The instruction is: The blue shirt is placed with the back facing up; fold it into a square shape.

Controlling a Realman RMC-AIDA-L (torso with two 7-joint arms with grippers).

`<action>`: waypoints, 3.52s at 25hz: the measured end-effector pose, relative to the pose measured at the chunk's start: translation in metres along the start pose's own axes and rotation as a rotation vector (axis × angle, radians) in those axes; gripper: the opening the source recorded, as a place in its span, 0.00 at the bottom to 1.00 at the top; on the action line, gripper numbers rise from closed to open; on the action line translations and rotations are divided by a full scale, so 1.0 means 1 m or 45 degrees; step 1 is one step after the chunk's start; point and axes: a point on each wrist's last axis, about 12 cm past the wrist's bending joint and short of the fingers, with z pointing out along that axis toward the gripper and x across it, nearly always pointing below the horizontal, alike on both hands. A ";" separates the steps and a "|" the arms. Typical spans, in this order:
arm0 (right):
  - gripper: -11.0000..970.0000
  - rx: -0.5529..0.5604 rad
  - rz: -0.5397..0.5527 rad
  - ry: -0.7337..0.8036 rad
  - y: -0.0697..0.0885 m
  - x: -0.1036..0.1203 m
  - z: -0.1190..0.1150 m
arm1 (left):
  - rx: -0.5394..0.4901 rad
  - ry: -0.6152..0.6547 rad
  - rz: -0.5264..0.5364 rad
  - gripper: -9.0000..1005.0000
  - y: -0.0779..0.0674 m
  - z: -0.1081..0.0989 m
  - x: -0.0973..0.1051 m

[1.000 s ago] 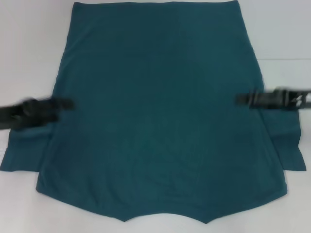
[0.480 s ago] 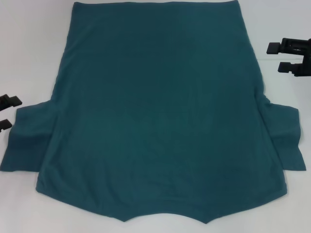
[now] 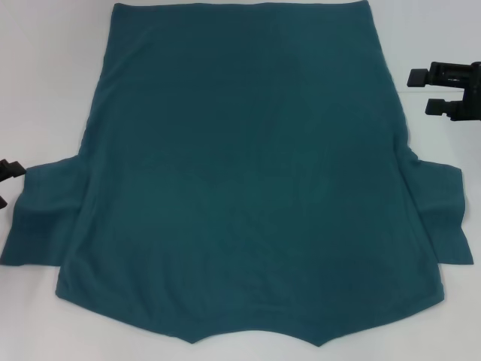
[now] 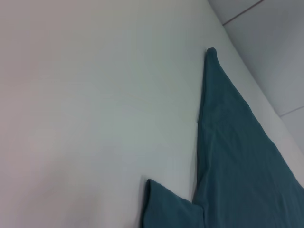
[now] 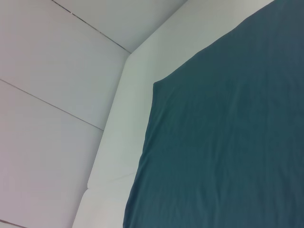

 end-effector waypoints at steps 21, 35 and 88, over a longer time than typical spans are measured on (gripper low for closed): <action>0.95 0.005 0.003 0.003 -0.002 0.002 -0.001 | -0.067 0.087 0.258 0.84 -0.006 0.021 0.010; 0.95 0.011 0.011 -0.005 -0.004 0.002 -0.002 | -0.117 0.174 0.267 0.73 -0.012 0.026 0.010; 0.95 0.006 0.017 -0.002 -0.004 0.004 0.000 | -0.321 0.430 0.890 0.04 -0.166 0.033 -0.019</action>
